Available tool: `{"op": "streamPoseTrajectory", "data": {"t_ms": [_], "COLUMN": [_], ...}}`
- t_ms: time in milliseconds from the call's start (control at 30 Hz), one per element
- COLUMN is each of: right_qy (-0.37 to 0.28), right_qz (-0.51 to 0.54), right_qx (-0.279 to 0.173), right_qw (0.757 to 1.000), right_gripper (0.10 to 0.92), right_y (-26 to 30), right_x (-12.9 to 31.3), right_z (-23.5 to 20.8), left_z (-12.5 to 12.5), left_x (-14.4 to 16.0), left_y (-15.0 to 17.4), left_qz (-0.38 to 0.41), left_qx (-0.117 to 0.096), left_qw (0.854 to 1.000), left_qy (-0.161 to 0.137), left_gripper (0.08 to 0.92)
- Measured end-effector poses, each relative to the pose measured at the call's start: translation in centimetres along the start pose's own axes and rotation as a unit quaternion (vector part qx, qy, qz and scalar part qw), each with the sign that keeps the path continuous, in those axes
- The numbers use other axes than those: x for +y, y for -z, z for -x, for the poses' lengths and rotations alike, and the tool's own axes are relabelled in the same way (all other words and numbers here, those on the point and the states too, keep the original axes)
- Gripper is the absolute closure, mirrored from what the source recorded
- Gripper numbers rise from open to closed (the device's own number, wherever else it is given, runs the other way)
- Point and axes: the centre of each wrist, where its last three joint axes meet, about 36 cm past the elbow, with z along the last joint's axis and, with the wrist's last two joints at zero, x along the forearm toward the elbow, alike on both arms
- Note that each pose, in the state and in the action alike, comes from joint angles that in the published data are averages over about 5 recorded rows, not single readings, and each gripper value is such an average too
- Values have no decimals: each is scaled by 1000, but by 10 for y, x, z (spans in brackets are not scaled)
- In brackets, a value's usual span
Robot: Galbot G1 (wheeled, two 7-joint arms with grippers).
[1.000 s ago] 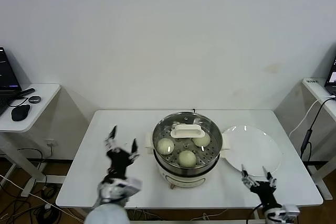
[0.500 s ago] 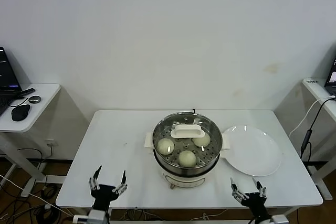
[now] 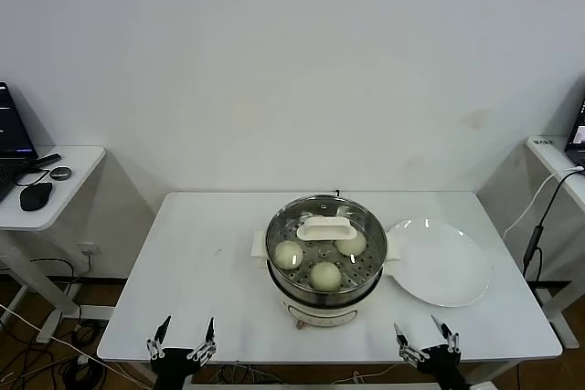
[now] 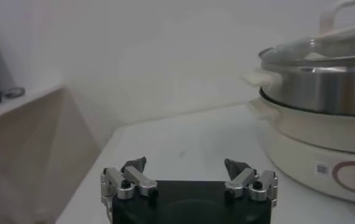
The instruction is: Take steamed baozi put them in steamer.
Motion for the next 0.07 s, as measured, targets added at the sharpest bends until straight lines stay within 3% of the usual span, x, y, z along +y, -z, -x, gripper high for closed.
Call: {"op": "streamPoseTrajectory", "data": {"t_ms": [67], "right_qy": [1], "right_qz": [-1], "right_qx": [0], "right_qw": [1000], "right_gripper": [200], "right_y": [1], "right_x": [0], "right_z": [-1], "left_z": [-1], "left_x": [0], "left_y": [0], "left_qz": [-4], "left_qx": [0], "left_qw": [1000], "left_qy": [-1], "left_gripper": [177]}}
